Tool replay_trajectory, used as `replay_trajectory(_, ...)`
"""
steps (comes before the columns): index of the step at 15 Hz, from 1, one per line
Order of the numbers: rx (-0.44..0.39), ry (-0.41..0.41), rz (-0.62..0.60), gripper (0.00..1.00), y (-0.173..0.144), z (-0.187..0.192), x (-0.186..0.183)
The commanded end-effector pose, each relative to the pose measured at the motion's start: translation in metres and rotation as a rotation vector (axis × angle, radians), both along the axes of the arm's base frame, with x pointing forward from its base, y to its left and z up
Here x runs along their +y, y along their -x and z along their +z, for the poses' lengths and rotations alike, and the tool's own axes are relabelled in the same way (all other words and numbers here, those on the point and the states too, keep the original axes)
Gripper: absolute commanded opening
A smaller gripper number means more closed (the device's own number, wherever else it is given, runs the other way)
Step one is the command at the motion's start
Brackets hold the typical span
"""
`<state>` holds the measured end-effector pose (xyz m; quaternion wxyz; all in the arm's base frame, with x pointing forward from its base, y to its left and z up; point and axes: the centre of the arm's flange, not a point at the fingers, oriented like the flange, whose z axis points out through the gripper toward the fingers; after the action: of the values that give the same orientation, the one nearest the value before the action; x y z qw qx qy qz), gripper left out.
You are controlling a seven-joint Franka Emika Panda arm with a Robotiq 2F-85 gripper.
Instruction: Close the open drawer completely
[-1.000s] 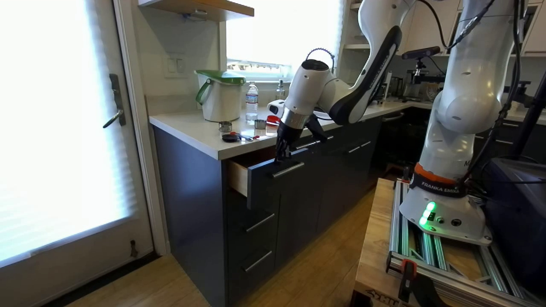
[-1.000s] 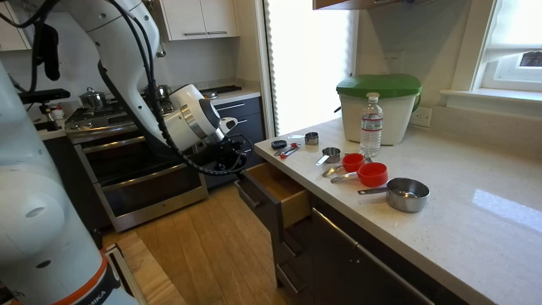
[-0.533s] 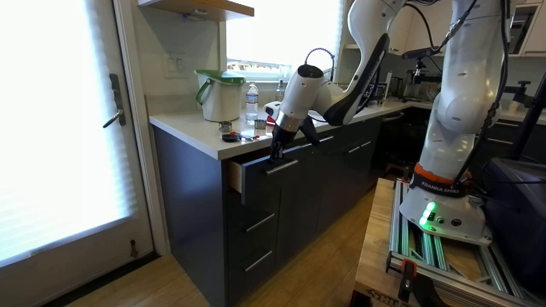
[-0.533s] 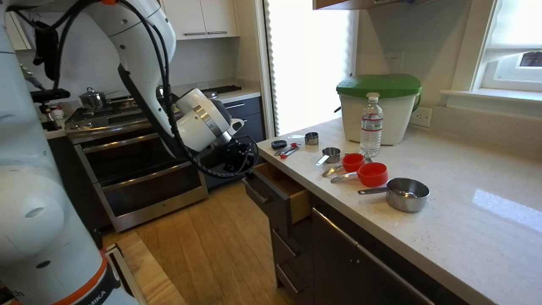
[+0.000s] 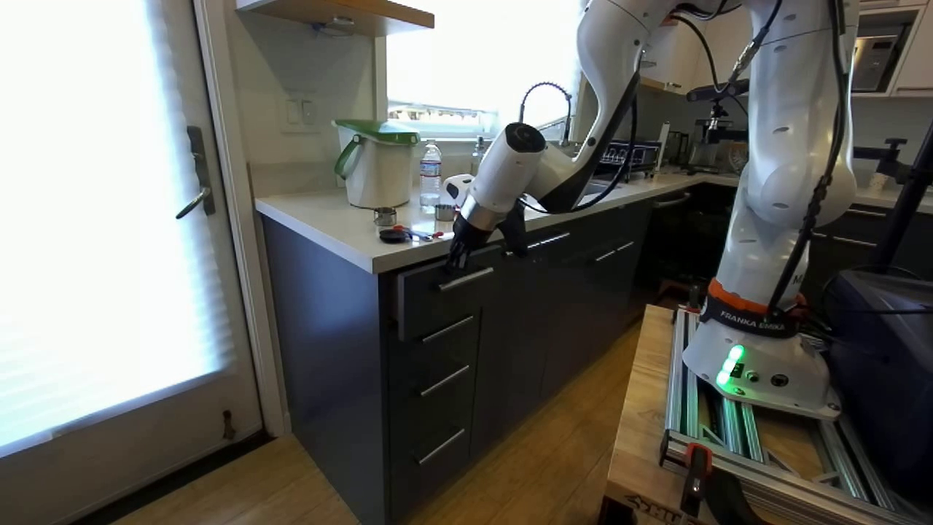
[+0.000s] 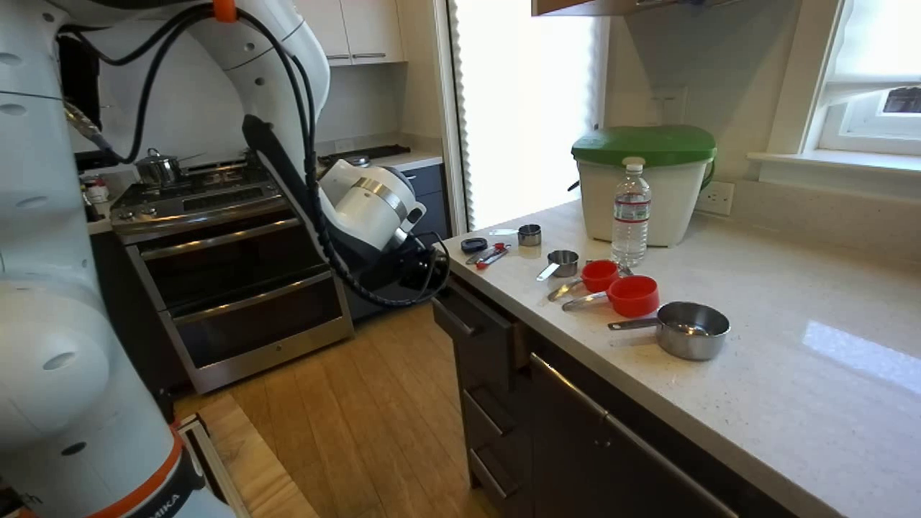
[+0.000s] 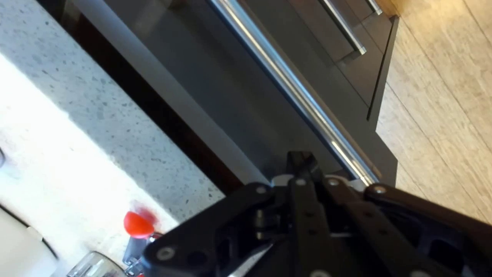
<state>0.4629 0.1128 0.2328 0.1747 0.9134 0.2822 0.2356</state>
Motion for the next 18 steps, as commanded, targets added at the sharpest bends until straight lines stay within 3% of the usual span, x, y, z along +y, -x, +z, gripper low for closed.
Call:
replay_trajectory(1, -0.064, 0.008, -0.021, 0.0, -0.011, -0.035, -0.005)
replay_trajectory(8, -0.136, 0.001, -0.024, 0.0, -0.013, -0.042, -0.009)
replay_trajectory(18, -0.209, -0.069, -0.027, 0.0, 0.009, -0.015, -0.022)
